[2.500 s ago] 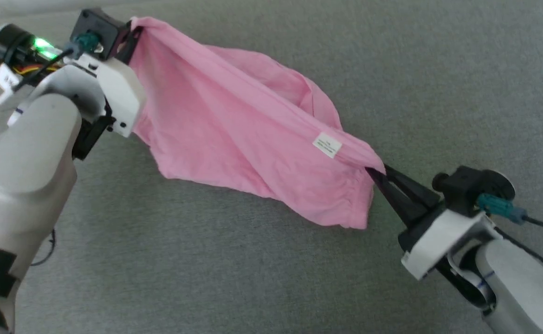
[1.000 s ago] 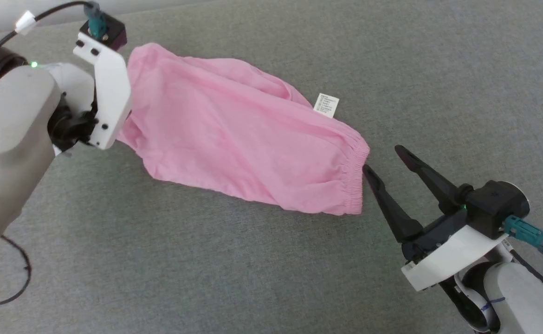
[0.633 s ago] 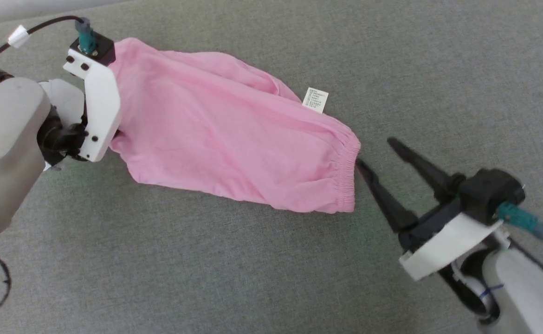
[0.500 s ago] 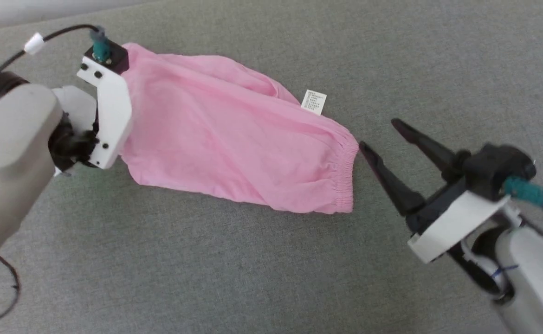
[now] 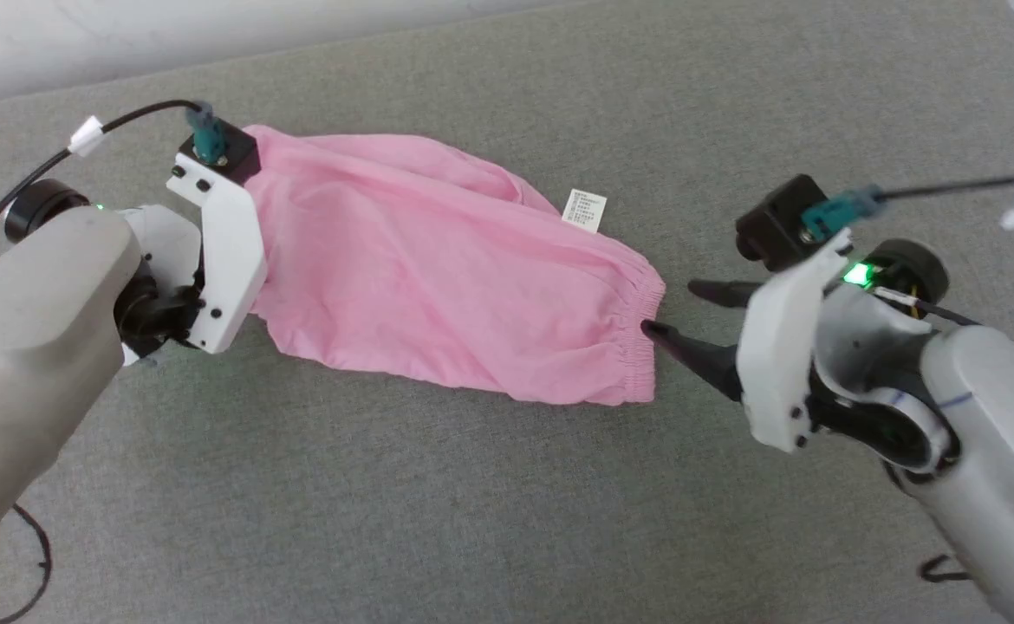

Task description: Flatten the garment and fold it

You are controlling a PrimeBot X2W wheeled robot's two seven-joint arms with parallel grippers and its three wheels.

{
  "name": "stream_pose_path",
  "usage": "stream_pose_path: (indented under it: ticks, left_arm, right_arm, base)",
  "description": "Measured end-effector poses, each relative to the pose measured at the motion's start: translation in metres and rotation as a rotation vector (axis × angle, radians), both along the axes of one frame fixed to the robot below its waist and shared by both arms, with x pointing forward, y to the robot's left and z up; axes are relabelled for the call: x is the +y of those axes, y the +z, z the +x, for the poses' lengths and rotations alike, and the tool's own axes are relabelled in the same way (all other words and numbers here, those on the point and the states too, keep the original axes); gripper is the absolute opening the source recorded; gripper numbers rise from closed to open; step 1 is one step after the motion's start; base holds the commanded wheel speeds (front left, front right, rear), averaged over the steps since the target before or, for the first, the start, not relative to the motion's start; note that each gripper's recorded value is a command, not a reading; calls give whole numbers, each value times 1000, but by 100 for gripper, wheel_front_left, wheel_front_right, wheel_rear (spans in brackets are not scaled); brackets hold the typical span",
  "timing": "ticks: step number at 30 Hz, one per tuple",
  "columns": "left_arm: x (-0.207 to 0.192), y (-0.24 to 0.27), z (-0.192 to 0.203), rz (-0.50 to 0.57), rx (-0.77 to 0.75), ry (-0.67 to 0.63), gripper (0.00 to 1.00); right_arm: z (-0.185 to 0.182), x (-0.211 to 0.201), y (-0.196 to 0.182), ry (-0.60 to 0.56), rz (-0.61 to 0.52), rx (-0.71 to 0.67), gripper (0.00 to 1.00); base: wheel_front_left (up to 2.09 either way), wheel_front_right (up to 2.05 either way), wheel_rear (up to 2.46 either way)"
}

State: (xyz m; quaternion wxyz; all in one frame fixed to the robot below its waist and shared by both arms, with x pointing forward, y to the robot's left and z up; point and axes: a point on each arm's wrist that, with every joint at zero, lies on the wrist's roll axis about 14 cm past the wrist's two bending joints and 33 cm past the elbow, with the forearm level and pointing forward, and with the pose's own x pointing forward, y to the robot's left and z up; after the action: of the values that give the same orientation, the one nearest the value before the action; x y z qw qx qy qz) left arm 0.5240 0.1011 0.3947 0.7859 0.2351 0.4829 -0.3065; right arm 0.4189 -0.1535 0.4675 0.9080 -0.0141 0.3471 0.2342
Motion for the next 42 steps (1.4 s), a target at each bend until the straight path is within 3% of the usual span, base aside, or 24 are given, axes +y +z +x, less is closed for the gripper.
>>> stream_pose_path:
  ticks: [8,13,18,19,20,32,42]
  left_arm:
    - [-1,-7,3,-12,-1,1,0]
    - [-1,-9,6,-20,-7,4,0]
    - [2,-11,6,-32,-13,15,0]
    - [2,-11,7,-35,-16,18,0]
    - [3,-10,7,-38,-17,21,0]
    - [0,13,-1,-152,-98,51,0]
    - [16,42,-56,-256,-179,41,0]
  right_arm:
    - [-2,31,-47,-52,90,232,100]
    - [-10,35,-83,-46,13,311,100]
    - [-10,38,-94,-42,12,330,100]
    - [-10,38,-94,-41,13,323,13]
    - [-10,38,-94,-37,12,315,0]
    - [-4,43,-59,-29,88,177,0]
    - [-29,34,-19,7,112,73,0]
  base:
    - [0,0,0]
    - [0,0,0]
    - [0,0,0]
    - [0,0,0]
    - [0,0,0]
    - [0,0,0]
    - [0,0,0]
